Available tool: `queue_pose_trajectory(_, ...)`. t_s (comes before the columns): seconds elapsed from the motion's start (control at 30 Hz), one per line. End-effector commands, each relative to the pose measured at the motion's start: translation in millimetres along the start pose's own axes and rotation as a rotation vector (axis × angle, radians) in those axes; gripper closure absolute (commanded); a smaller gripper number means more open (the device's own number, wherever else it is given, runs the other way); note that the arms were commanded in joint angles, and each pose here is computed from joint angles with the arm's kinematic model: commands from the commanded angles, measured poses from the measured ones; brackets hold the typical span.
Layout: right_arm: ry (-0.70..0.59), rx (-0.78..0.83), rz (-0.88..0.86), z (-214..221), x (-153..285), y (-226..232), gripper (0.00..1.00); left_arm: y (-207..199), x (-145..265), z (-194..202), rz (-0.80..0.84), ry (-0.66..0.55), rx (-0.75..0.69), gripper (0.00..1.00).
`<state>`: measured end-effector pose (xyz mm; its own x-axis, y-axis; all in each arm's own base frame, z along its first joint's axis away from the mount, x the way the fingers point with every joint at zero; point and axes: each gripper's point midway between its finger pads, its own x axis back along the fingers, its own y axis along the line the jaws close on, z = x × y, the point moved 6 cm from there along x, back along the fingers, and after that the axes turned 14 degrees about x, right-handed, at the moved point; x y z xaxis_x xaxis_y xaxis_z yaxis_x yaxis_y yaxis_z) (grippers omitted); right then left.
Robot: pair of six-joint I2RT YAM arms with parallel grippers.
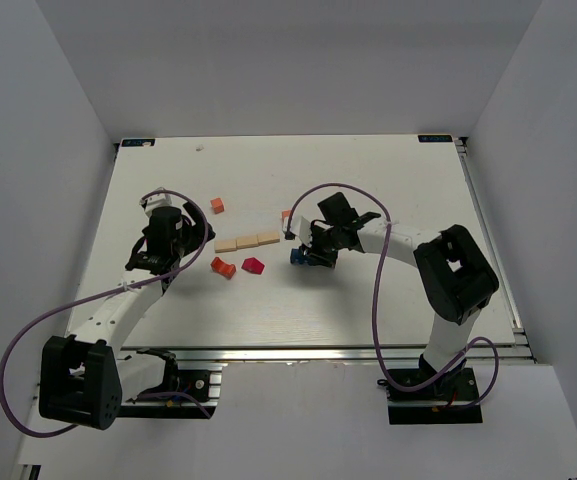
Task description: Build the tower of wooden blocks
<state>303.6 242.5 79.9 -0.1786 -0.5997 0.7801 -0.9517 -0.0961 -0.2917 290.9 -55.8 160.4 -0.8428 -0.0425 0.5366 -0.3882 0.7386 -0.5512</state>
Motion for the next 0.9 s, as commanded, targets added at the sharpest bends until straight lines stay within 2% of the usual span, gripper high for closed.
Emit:
queue_pose_trajectory(0.0, -0.063, 0.044, 0.016, -19.0, 8.5, -11.5, 0.75, -2.7, 1.4, -3.5, 0.016, -0.023, -0.005, 0.02)
queue_pose_trajectory(0.57, -0.156, 0.06, 0.0, -47.2, 14.7, -29.8, 0.79, -4.7, 3.9, -4.2, 0.027, -0.023, -0.003, 0.02)
queue_pose_trajectory(0.87, -0.23, 0.195, -0.025, -99.0, 5.2, -56.4, 0.79, -6.4, 6.3, -7.8, 0.027, -0.037, 0.014, 0.02)
